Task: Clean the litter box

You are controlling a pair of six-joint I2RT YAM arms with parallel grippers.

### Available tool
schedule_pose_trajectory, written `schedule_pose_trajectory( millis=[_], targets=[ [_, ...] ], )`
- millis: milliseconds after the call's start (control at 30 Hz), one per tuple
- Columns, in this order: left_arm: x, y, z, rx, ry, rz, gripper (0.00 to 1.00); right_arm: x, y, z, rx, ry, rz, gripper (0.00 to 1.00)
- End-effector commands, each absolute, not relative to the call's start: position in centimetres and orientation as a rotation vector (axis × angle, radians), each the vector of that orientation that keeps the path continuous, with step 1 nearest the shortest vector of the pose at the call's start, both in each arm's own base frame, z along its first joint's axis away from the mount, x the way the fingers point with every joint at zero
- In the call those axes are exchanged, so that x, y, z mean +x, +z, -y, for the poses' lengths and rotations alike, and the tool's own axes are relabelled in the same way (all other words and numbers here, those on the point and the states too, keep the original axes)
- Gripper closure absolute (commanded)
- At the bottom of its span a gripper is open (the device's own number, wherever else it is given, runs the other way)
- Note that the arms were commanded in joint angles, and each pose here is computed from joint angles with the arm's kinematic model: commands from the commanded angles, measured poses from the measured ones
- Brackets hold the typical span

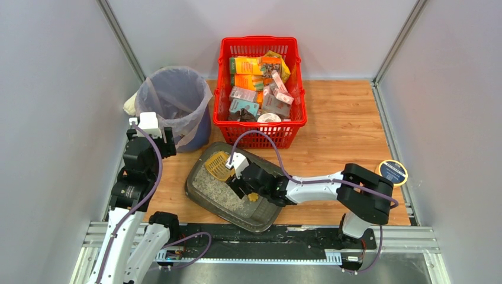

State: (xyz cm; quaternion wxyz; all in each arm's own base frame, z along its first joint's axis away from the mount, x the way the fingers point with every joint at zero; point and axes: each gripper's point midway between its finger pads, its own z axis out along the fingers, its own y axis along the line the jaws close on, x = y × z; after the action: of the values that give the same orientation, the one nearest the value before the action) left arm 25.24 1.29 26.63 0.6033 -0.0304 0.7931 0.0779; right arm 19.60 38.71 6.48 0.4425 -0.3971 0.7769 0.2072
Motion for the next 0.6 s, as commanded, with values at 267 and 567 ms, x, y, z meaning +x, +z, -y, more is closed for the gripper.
schedule_pose_trajectory(
  millis=[267, 567],
  targets=[
    [25.5, 27.3, -0.9, -0.065, 0.156, -1.804, 0.21, 20.7, 13.4, -37.6, -0.747, 0.564, -1.799, 0.18],
    [25.4, 27.4, -0.9, -0.066, 0.152, -1.8, 0.21, 23.2, 15.3, -31.7, -0.489, 0.581, -1.809, 0.0]
  ],
)
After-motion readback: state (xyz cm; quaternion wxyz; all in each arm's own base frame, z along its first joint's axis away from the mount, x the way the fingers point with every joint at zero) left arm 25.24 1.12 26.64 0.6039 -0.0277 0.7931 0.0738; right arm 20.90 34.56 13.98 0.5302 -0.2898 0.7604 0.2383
